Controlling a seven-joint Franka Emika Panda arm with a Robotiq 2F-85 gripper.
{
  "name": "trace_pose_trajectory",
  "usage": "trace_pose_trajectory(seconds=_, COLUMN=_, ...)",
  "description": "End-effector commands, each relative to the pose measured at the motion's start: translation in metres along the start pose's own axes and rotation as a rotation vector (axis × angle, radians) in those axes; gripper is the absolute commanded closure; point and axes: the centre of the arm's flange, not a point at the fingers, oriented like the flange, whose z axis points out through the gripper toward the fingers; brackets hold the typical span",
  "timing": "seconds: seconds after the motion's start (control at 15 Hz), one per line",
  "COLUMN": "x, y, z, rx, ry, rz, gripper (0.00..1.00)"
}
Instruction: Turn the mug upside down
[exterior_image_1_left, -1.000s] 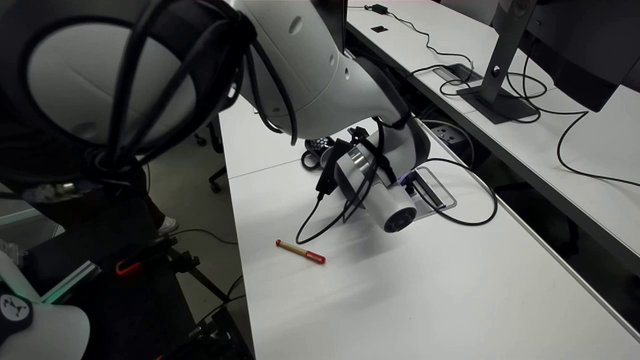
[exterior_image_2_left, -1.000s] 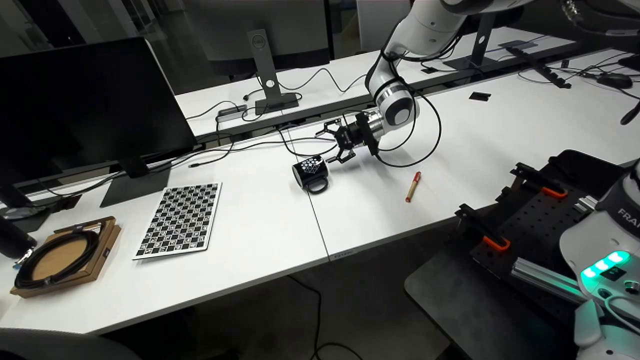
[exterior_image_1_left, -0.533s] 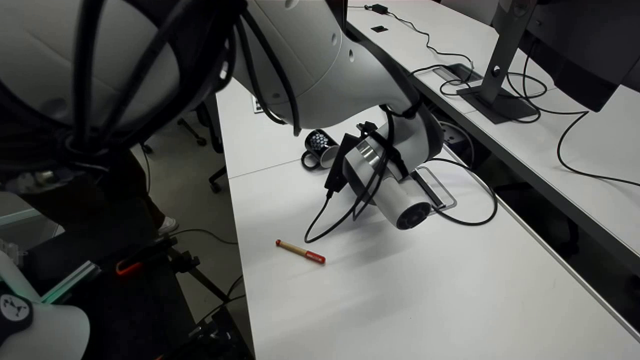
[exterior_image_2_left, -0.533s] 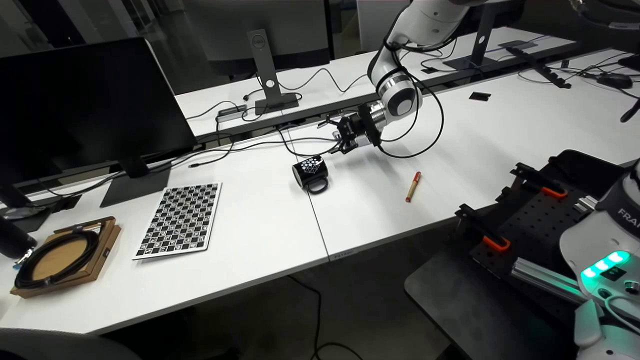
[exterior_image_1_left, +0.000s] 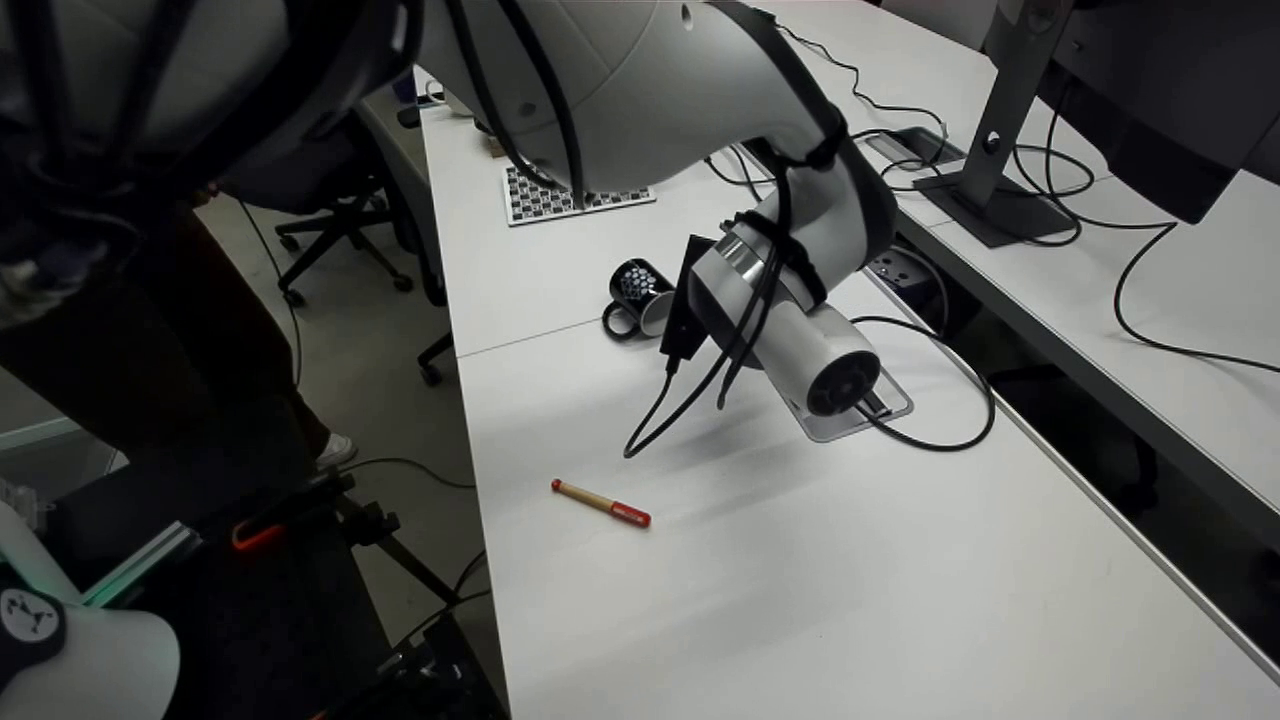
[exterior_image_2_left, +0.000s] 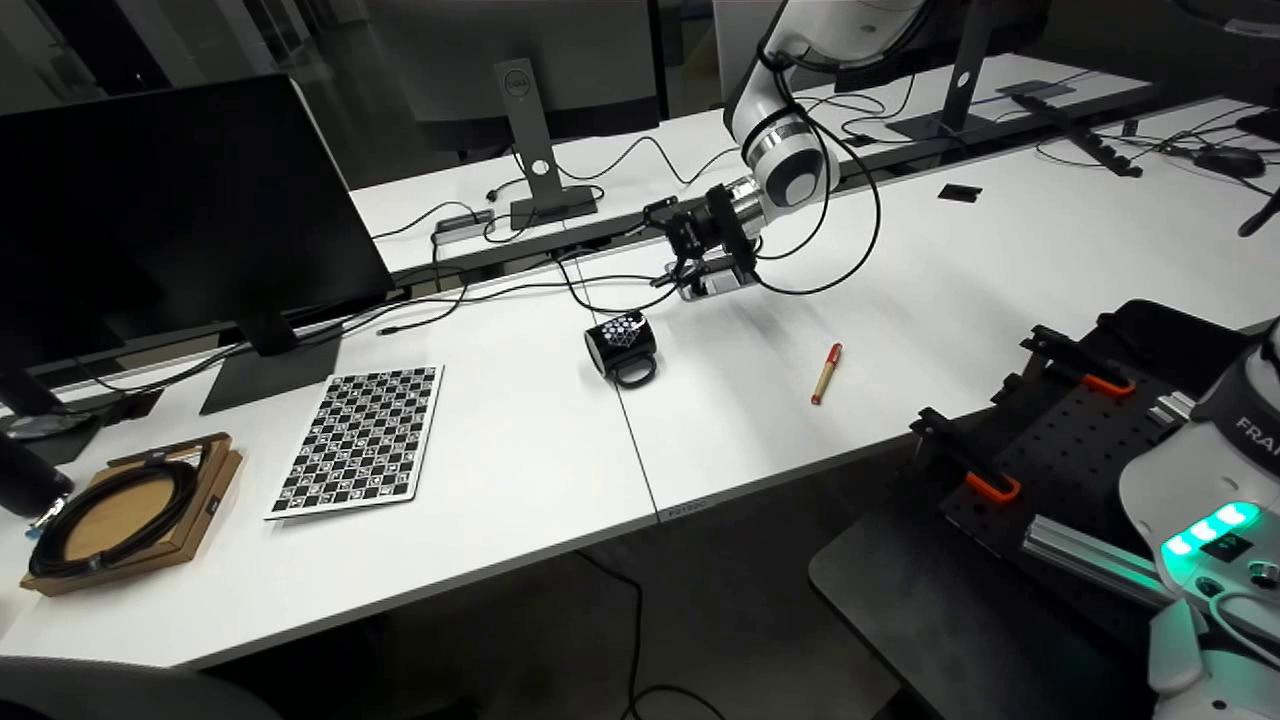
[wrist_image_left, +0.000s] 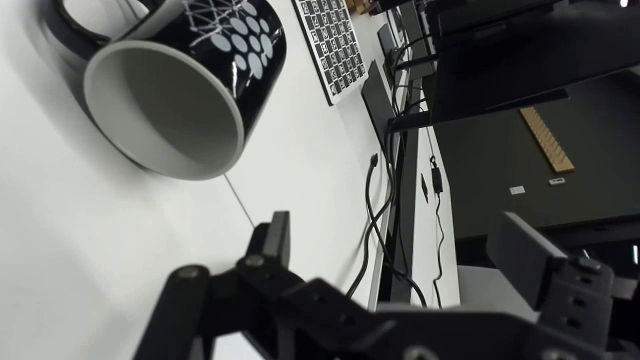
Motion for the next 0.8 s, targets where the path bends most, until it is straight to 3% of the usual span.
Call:
trace_pose_trajectory(seconds=0.0, x=-0.030, y=-0.029, z=0.002, rx=-0.107, ry=0.042, rz=-0.110, gripper=0.00)
trace_pose_trajectory(seconds=0.33, x=-0.061, y=-0.068, z=0.017, rx=-0.239, ry=0.095, rz=-0.298, gripper=0.00)
trace_pose_trajectory(seconds=0.73, x=-0.099, y=-0.103, z=0.024, rx=-0.333, ry=0.166, rz=-0.461, gripper=0.00)
